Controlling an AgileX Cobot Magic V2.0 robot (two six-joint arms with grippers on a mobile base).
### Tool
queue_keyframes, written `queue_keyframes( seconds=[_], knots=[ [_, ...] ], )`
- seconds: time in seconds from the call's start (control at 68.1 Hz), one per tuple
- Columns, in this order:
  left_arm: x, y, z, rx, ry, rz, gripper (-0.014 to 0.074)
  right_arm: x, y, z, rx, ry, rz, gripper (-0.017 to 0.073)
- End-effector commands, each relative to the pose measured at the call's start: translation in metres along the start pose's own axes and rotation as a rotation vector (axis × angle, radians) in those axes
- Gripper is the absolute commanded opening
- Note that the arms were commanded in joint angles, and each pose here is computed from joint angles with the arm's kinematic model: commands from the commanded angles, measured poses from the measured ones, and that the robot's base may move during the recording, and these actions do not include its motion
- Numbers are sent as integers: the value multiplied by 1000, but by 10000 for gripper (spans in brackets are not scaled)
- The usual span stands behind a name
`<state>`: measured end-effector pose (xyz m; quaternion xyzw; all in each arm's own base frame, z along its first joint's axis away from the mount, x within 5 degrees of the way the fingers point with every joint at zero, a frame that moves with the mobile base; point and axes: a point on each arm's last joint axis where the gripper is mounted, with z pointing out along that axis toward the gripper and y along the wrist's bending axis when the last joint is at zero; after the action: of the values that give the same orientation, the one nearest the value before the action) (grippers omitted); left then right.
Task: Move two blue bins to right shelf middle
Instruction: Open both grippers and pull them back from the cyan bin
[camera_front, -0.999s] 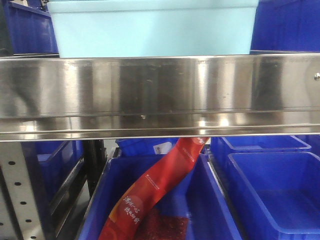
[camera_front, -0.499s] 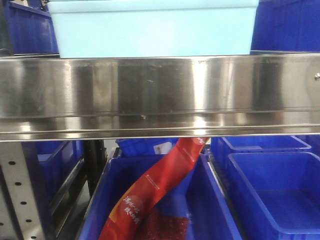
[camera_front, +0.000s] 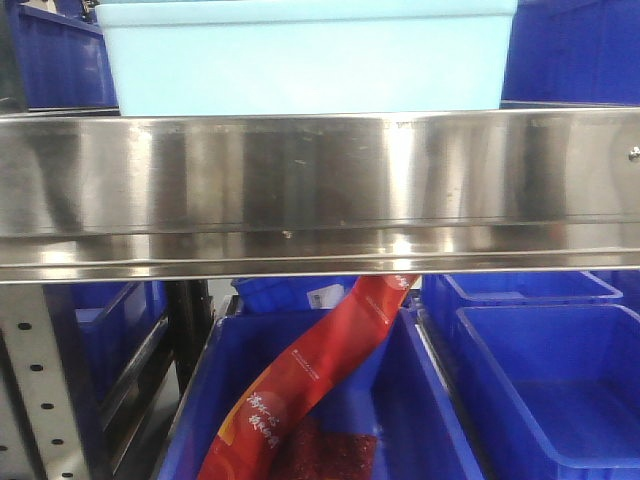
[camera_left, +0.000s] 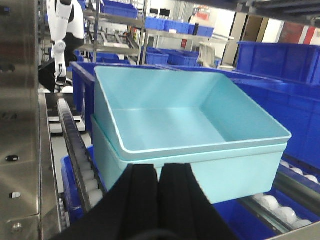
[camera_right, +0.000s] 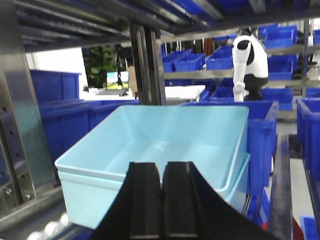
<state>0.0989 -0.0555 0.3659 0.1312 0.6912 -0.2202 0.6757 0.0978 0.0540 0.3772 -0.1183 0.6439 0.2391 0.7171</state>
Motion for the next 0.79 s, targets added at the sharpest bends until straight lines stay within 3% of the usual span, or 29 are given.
queue_keyframes(
  seconds=[0.0,0.382,0.455,0.558,0.602,0.646,0.778],
  knots=[
    [-2,-1,-1,15,-27,2,-100,-2,0,-4,-5,-21,-10,-167],
    [-2,-1,-1,15,-27,2,-100,-2,0,-5,-4,-23,-10,-167],
    [-2,-1,-1,15,-27,2,-100,3,-4,-9,30,2,-10,-167],
    [-2,-1,-1,15,-27,2,-100,21,-13,-21,106,-5,-75,-167],
    [-2,-1,-1,15,-27,2,-100,31,-19,-28,155,-14,-149,-167],
    [-2,-1,-1,15,-27,2,-100,41,-24,-33,202,-7,-184,-167],
    [-2,-1,-1,15,-27,2,-100,70,-34,-46,305,22,-202,-167]
  ],
)
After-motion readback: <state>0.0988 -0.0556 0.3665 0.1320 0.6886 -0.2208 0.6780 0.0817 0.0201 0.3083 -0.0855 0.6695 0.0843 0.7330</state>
